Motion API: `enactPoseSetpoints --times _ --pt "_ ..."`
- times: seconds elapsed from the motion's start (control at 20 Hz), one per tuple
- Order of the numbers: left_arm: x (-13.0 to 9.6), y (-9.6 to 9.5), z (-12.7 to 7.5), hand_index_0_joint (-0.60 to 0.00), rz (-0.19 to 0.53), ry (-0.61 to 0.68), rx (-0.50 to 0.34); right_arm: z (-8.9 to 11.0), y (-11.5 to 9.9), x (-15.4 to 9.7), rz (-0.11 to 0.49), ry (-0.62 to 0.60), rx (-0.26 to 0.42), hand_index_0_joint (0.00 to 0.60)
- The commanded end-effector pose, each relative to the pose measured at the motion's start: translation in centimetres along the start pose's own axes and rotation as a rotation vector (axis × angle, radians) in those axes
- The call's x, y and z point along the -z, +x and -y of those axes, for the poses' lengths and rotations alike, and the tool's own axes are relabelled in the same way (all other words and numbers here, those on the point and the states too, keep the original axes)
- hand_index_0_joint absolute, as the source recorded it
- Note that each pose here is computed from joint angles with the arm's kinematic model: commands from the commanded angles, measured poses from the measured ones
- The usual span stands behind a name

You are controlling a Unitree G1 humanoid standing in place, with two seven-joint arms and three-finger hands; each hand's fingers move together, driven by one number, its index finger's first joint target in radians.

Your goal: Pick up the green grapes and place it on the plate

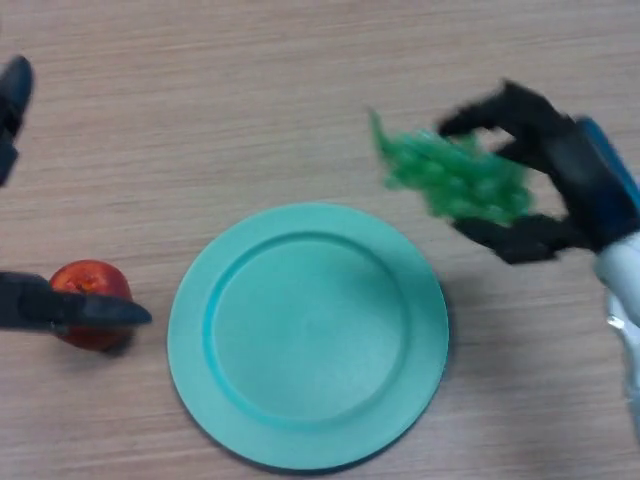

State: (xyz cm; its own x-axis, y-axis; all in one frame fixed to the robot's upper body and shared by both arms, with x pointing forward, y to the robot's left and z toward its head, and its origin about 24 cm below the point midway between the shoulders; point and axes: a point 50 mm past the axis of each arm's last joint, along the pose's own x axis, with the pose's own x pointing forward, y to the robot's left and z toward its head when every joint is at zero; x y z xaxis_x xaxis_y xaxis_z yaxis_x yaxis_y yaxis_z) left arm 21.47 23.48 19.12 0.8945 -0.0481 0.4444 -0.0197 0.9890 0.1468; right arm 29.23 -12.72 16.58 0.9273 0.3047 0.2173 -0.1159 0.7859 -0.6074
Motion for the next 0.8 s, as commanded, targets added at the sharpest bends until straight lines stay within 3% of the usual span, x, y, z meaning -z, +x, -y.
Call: enactPoseSetpoints --times 0.05,0.2,0.25,0.4,0.45,0.5,0.65,0.8 --pt "-3.5 -0.1 -1.6 0.0 0.212 0.087 -0.056 0.4 0.4 -4.6 0.182 0.031 0.015 0.6" --pt "-3.5 -0.1 -1.6 0.0 0.199 0.067 -0.067 -2.2 0.1 -6.7 0.189 0.031 -0.047 0.6" --pt "-3.5 -0.1 -1.6 0.0 0.199 0.066 -0.067 -2.3 0.1 -6.8 0.191 0.028 -0.049 0.55" --pt "-3.4 -0.3 -1.5 0.0 0.203 0.062 -0.063 -2.3 -0.3 -6.9 0.21 0.0 -0.053 0.15" --pt "-3.3 -0.4 -1.5 0.0 0.204 0.062 -0.061 -1.9 -0.4 -6.9 0.218 -0.016 -0.031 0.049" --pt "-3.3 -0.5 -1.4 0.0 0.202 0.067 -0.054 -1.1 -0.6 -6.9 0.217 -0.025 0.002 0.0" --pt "-4.0 -0.7 -1.3 0.0 0.214 0.05 -0.02 1.2 -1.5 -6.4 0.198 0.004 0.054 0.0" --pt "-3.8 -0.9 -0.8 0.0 0.213 0.034 0.001 3.5 -3.9 -5.9 0.194 0.104 0.109 0.0"
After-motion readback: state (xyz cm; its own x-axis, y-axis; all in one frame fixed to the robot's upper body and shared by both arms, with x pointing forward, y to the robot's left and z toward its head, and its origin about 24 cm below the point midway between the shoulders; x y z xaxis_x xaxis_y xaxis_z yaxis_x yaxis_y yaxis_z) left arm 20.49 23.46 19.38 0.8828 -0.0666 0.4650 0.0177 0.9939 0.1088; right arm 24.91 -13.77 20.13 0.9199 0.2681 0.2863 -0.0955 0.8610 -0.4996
